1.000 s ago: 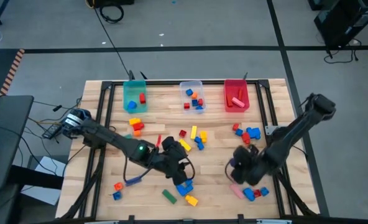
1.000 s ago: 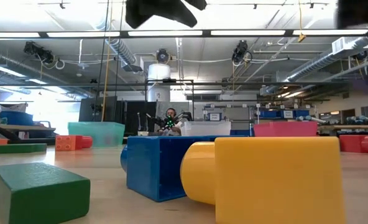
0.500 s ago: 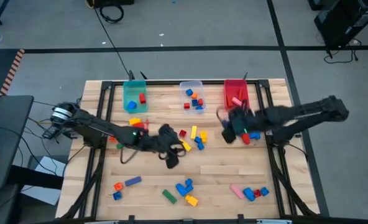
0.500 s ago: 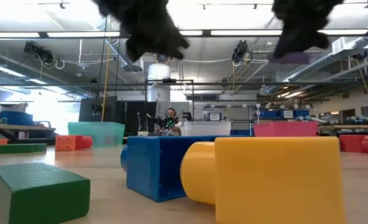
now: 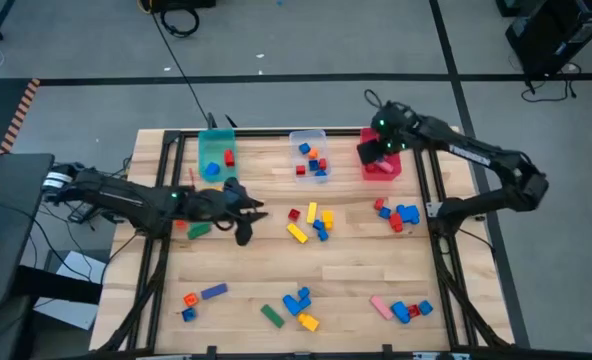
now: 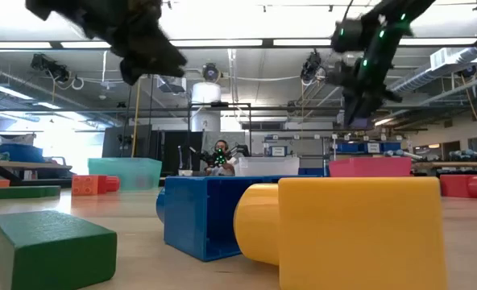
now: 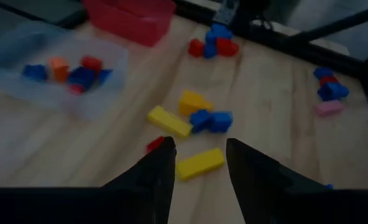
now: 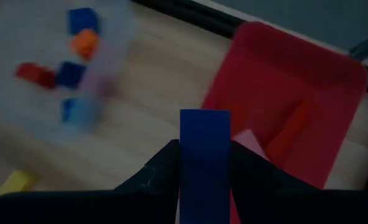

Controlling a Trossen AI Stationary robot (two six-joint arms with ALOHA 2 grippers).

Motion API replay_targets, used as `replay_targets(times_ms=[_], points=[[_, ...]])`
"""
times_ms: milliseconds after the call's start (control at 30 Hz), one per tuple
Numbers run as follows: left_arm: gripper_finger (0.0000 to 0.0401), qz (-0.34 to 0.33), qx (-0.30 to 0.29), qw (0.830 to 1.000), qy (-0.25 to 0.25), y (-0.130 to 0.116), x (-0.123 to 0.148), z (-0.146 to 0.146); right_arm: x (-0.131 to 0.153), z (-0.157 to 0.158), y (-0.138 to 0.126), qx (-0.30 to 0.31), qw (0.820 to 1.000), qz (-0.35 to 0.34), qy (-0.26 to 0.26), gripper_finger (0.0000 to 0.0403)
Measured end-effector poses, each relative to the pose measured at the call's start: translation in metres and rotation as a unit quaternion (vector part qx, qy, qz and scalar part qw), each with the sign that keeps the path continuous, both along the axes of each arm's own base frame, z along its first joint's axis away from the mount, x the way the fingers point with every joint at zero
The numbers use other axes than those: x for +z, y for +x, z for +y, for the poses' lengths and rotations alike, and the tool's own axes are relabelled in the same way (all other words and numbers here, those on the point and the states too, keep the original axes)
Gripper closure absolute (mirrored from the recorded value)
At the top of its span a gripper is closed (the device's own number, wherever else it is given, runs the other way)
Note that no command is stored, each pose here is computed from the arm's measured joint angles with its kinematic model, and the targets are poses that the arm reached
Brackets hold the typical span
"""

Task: Sort blocks by size
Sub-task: Put the blue block into the red bin, then put the yellow one-stud game piece into the blue bin

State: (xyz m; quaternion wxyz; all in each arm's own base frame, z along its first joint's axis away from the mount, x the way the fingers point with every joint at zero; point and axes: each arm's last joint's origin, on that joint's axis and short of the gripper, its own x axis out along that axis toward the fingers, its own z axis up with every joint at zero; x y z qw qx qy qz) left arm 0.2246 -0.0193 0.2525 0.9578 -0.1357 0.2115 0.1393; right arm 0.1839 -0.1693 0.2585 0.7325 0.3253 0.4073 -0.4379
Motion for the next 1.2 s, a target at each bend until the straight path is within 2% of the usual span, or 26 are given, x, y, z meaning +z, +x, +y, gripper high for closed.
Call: replay_targets(times_ms=[167,333,567,767,1000,1200], points=[[0.025,-0.015,0.004,1.0,0.008,-0.02,0.002,0.011,-0.028,-0.031,-0.002,-0.023,0.999,0.023,0.036,0.0283],[0.025,-0.018,0.006,1.0,0.021,-0.03,0.007,0.018,-0.049,-0.043,0.002,-0.041,0.996,0.04,0.069,0.0282],[0.025,-0.001,0.009,1.0,0.021,-0.035,0.005,0.021,-0.059,-0.046,0.004,-0.058,0.994,0.047,0.085,0.0189],[0.025,-0.001,0.007,1.0,0.02,-0.035,0.005,0.021,-0.046,-0.041,0.001,-0.055,0.995,0.026,0.074,0.0175],[0.025,-0.004,0.008,1.0,0.02,-0.034,0.006,0.021,-0.012,-0.018,0.002,0.026,0.997,-0.046,0.053,0.0197],[0.025,-0.018,0.008,1.0,0.019,-0.033,0.008,0.021,0.011,0.019,0.014,0.153,0.986,-0.071,0.013,0.0208]])
